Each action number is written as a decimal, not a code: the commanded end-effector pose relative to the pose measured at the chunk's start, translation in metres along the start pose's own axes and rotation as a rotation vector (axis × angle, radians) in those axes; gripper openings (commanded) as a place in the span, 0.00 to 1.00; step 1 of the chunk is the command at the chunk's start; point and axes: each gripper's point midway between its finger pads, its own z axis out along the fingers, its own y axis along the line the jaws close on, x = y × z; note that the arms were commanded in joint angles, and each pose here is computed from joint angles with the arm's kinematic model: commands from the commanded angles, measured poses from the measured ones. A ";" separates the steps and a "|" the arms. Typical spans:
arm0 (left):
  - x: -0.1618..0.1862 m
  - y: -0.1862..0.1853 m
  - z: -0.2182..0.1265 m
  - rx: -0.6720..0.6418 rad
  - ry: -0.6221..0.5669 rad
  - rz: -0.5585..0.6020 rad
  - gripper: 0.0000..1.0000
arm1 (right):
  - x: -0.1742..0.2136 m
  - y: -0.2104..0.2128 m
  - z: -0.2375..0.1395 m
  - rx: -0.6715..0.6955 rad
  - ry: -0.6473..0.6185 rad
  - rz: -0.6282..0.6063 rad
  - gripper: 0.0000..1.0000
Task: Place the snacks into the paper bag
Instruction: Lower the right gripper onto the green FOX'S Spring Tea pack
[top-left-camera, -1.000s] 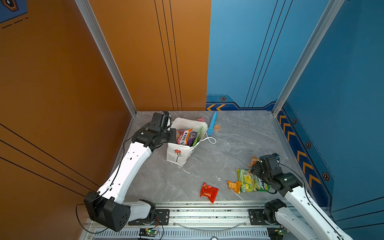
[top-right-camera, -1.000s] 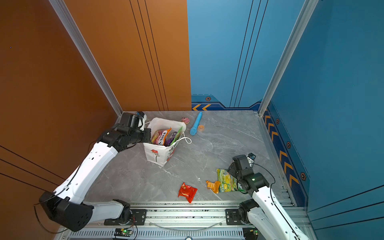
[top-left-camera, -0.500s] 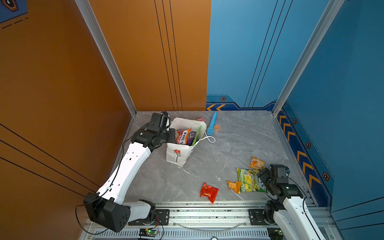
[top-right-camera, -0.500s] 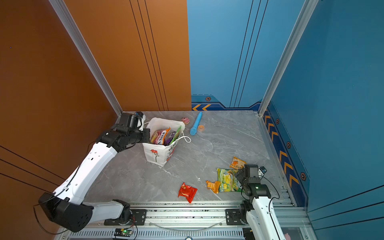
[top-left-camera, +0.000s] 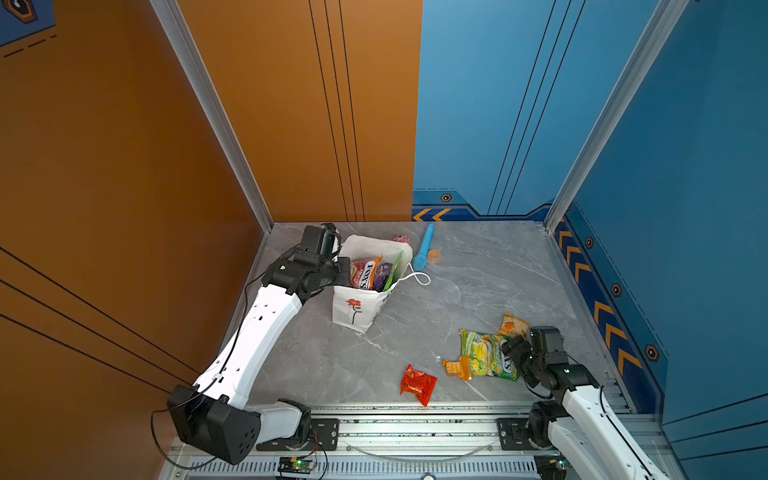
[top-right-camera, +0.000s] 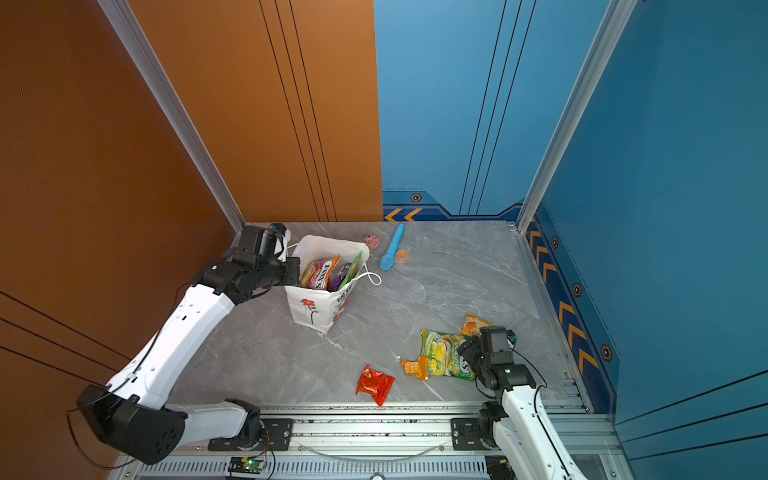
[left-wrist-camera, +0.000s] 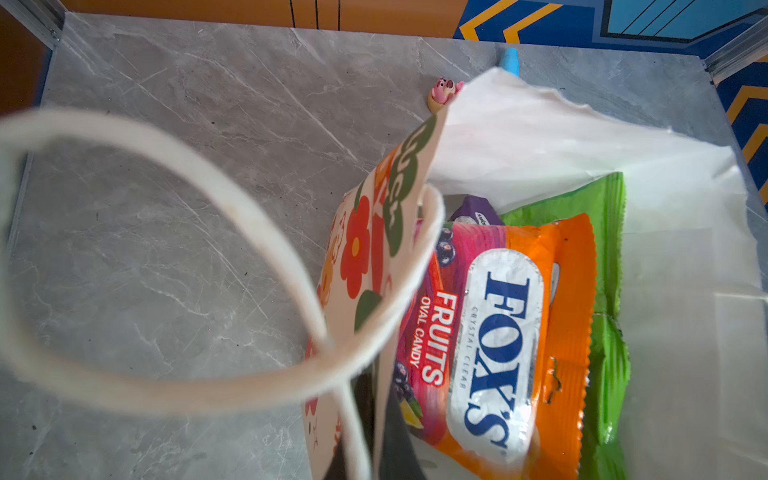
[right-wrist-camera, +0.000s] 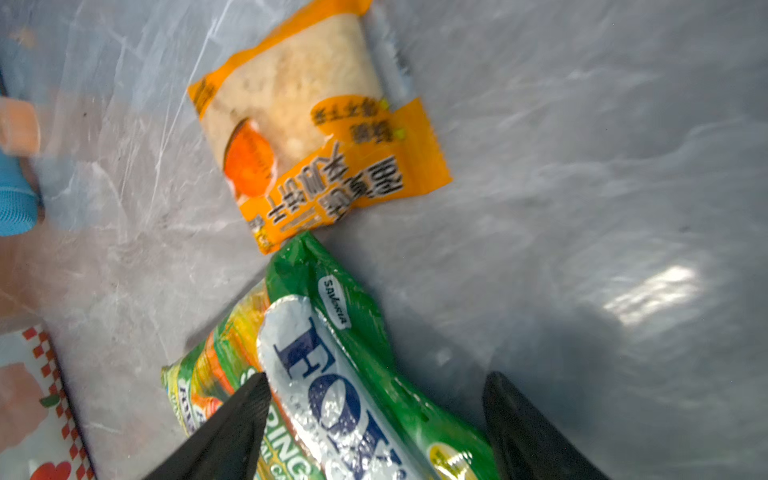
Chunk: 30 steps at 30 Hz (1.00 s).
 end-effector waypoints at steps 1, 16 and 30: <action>-0.019 0.003 -0.014 -0.007 -0.097 -0.001 0.00 | 0.009 0.016 0.005 -0.044 0.009 0.010 0.80; -0.019 0.003 -0.014 -0.015 -0.097 0.010 0.00 | 0.011 0.036 -0.002 0.045 0.068 -0.414 0.76; -0.018 0.003 -0.012 -0.019 -0.092 0.015 0.00 | 0.044 0.048 0.016 0.015 0.290 -0.519 0.57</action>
